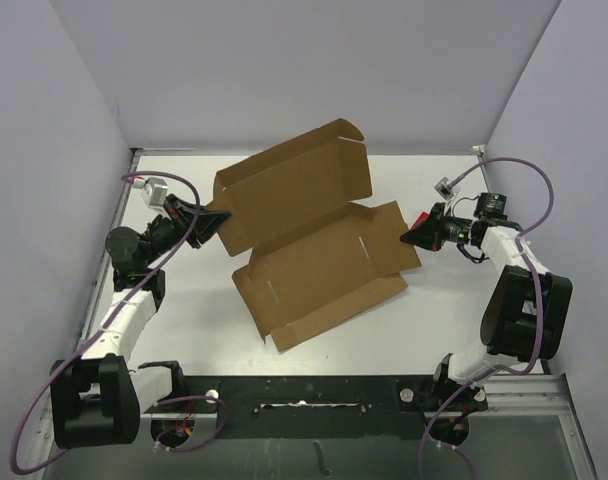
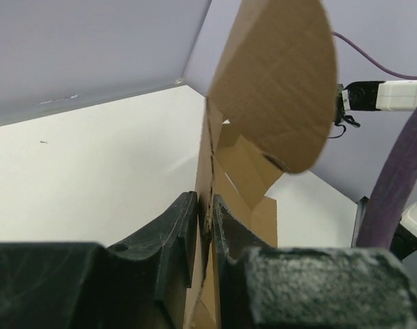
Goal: Fold the paper box
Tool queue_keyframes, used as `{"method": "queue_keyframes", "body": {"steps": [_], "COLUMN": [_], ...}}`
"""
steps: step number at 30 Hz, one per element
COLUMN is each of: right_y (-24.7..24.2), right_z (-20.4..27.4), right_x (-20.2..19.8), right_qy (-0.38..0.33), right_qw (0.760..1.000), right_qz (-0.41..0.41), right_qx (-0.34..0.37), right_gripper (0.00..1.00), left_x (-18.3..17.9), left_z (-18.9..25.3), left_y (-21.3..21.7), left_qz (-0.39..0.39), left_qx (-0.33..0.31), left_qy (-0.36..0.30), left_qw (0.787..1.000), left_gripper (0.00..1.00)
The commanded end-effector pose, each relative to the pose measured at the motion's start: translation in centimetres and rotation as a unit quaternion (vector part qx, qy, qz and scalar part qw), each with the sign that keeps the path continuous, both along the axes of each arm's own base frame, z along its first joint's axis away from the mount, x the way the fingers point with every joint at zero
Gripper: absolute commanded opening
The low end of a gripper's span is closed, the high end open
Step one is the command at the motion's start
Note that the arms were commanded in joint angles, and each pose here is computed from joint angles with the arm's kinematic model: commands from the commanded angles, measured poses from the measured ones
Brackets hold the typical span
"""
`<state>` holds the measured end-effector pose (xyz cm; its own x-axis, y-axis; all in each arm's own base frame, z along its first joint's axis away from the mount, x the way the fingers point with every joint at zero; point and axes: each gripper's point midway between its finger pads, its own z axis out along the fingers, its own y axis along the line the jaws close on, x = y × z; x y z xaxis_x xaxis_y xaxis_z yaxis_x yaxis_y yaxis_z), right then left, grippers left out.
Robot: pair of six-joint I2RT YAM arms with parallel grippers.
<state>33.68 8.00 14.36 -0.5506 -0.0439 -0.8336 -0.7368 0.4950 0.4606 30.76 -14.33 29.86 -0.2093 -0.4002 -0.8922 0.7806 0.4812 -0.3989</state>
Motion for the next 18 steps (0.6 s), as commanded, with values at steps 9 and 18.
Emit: {"method": "queue_keyframes", "body": {"steps": [9,18], "right_y": [0.51,0.39], "right_z": [3.02,2.93], "right_x": [-0.41,-0.46], "right_qy": [-0.065,-0.066], "right_qw": [0.997,0.997], "right_qz": [0.024,0.024], "right_qx": [0.037,0.034], "right_gripper": [0.0,0.0], "left_x": [-0.93,-0.92], "left_z": [2.29,2.71], "left_y": [-0.13,0.03], "left_qz": [-0.009,-0.002], "left_qx": [-0.007,0.001], "left_qy": [-0.008,-0.015], "left_qw": [1.0,1.0], "left_gripper": [0.28,0.36]}}
